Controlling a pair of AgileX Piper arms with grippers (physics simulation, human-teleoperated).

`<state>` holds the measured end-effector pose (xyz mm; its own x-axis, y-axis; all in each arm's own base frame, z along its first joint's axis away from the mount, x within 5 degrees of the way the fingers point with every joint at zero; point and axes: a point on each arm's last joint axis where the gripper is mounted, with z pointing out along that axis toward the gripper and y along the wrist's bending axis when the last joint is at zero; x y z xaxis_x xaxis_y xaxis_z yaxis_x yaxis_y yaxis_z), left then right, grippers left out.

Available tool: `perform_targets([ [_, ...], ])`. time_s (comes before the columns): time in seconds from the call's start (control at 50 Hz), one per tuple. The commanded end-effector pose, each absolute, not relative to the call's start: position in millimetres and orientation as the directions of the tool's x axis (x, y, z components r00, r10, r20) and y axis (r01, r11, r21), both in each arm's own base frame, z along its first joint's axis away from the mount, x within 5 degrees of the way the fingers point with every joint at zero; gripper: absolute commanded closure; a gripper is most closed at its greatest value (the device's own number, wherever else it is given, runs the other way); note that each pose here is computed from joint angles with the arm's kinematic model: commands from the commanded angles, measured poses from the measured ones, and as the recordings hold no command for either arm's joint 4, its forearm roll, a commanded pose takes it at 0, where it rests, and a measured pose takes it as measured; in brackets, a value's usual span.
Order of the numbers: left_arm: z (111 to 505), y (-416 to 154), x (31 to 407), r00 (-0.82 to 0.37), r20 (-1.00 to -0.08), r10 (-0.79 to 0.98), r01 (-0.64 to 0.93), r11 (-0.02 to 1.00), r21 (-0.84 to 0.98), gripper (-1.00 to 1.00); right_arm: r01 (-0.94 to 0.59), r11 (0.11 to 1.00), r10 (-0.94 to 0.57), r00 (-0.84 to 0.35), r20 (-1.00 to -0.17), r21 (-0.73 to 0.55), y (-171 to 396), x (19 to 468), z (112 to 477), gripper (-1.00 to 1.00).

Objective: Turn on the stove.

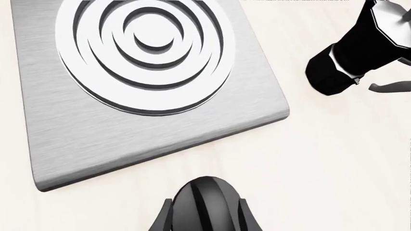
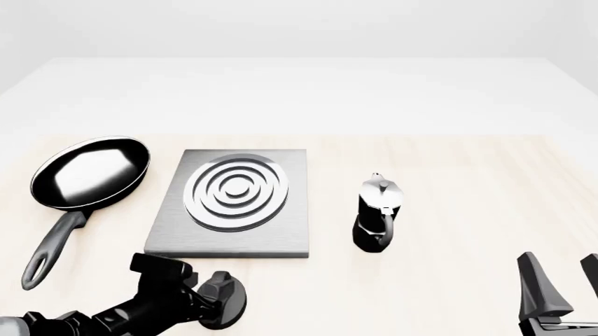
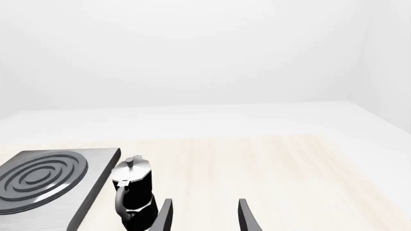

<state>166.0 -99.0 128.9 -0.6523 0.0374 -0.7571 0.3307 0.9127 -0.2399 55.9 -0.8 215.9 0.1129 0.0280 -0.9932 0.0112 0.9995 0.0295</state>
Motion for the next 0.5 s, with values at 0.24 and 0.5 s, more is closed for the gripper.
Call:
perform_targets([
  [0.24, 117, -100, 169, -0.664, -0.748, 0.030, 0.316, 0.917, -0.244, -1.00, 0.012, 0.999, 0.029, 0.113, -0.993, 0.030, -1, 56, 216, -1.00],
  [0.5, 129, -85, 178, -0.637, -0.771, -0.001, 0.267, 0.938, -0.222, -1.00, 0.010, 1.000, 0.026, 0.111, -0.993, 0.027, -1, 56, 216, -1.00],
])
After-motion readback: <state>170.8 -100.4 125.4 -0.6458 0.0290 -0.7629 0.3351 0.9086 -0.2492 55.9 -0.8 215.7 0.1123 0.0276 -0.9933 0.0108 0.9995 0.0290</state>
